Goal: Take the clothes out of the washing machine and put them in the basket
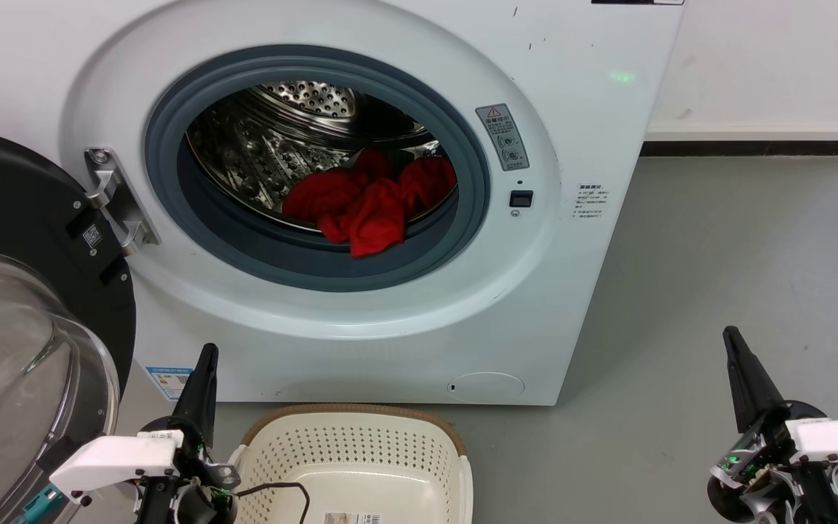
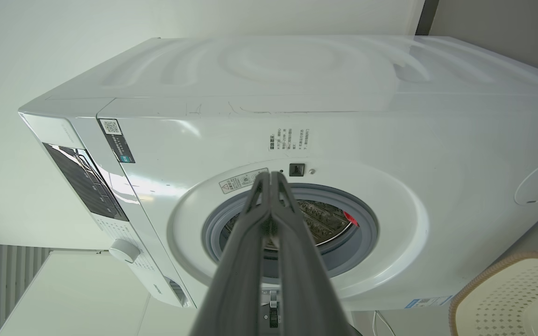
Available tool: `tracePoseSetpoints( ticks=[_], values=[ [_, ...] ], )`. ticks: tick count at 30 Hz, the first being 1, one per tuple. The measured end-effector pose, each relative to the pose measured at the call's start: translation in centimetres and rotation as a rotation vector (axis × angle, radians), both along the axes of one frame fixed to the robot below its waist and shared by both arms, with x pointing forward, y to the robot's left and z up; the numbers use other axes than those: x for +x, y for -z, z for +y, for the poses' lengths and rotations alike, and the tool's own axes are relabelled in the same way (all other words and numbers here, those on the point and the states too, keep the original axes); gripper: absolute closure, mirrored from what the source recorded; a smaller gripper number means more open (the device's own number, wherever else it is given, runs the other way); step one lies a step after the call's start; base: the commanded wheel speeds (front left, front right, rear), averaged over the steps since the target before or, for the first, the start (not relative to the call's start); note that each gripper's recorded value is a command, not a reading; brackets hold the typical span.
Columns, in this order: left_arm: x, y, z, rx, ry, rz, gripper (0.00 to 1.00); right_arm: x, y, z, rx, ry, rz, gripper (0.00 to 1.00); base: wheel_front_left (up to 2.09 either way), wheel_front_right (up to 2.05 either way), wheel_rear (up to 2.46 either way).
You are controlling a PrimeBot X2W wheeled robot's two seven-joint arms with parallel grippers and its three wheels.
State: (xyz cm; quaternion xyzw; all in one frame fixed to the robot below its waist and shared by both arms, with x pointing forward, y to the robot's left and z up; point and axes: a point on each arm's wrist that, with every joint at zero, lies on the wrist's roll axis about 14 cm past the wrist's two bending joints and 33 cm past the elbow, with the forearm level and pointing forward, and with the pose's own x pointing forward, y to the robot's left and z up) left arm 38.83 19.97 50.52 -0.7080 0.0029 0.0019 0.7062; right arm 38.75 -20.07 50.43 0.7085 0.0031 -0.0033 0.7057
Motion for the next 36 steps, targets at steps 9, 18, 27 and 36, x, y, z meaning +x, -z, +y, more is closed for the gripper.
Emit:
tracePoseSetpoints(
  ticks=[9, 18, 27, 36],
  values=[
    [0.0, 0.0, 0.0, 0.000, 0.000, 0.000, 1.00, 0.0, 0.0, 0.0, 0.000, 0.000, 0.000, 1.00, 0.00, 0.00, 0.00],
    [-0.1, 0.3, 0.0, -0.001, 0.000, 0.010, 0.00, -0.1, 0.3, 0.0, 0.001, 0.000, 0.009, 0.00, 0.00, 0.00, 0.00],
    [-1.3, 2.5, 0.2, 0.026, -0.020, 0.076, 0.00, -1.4, 2.9, -0.4, -0.017, 0.026, 0.088, 0.00, 0.00, 0.00, 0.00],
    [-1.0, 1.4, 0.3, 0.195, -0.031, 0.064, 0.00, -1.3, 2.0, -1.0, -0.203, 0.047, 0.070, 0.00, 0.00, 0.00, 0.00]
  ],
)
